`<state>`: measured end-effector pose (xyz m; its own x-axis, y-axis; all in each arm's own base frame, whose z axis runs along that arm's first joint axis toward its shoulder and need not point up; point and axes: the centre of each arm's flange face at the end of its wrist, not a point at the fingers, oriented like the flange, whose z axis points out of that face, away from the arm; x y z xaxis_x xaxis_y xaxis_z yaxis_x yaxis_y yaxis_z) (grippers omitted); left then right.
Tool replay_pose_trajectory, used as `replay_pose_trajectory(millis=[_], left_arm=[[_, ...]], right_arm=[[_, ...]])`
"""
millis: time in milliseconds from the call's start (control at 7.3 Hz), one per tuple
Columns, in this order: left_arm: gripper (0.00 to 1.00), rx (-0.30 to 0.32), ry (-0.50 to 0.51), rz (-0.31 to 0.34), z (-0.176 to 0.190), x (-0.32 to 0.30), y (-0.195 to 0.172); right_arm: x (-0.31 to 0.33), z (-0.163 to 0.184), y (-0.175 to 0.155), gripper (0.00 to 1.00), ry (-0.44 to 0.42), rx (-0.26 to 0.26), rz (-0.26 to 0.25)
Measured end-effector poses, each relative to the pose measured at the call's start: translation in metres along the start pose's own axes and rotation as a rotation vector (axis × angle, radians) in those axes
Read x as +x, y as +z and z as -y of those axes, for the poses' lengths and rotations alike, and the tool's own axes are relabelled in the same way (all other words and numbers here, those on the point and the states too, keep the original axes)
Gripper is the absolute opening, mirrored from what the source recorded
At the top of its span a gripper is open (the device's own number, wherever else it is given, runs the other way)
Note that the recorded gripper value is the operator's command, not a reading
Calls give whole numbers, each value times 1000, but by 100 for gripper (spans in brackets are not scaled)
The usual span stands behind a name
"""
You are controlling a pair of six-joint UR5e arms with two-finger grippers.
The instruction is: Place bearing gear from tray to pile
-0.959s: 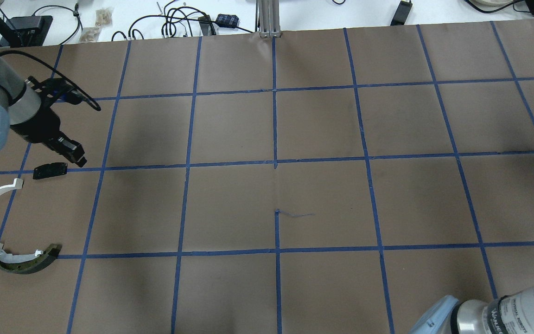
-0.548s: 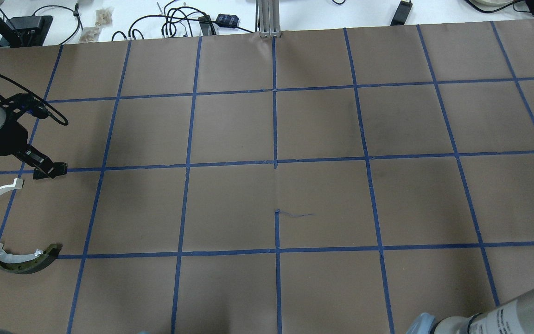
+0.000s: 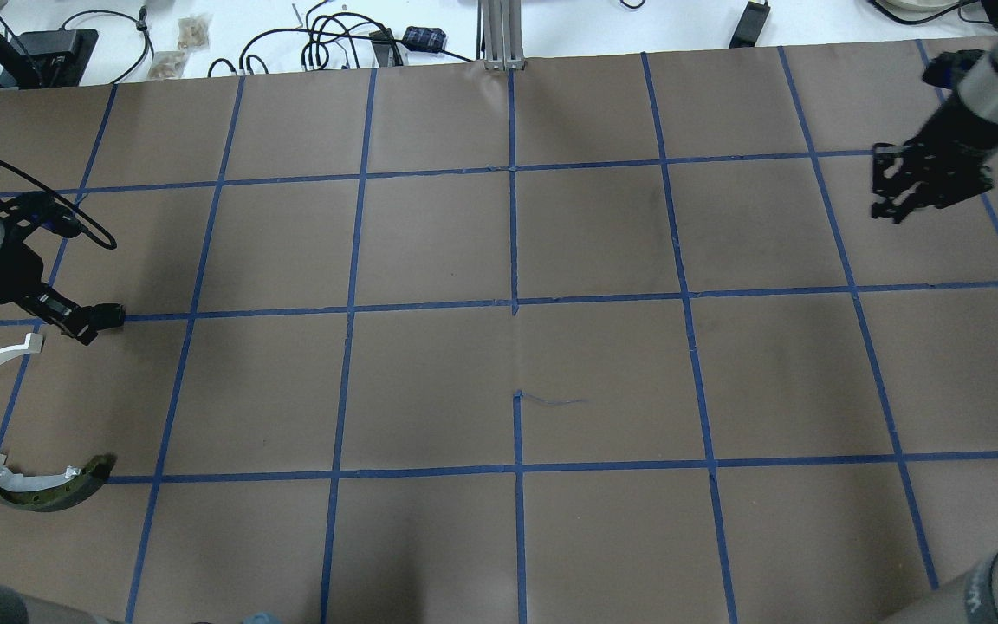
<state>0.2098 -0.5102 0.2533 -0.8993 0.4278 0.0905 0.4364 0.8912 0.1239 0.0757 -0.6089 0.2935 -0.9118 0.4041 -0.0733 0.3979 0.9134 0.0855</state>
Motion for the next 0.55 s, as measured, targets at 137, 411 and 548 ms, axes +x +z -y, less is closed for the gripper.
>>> replay_pose_trajectory(millis=[137,411,548], left_arm=[[100,-6,-4,-6,-3,1,-4],[100,-22,-38,-27,-3,10,-22],[100,-25,-67,-36,-4,17,-31]], right_arm=[[-61,-39,17,0,9,6,6],[-143,-110,57,0,-20,1,22],[-172,-141,81,0,-49,-10,39]])
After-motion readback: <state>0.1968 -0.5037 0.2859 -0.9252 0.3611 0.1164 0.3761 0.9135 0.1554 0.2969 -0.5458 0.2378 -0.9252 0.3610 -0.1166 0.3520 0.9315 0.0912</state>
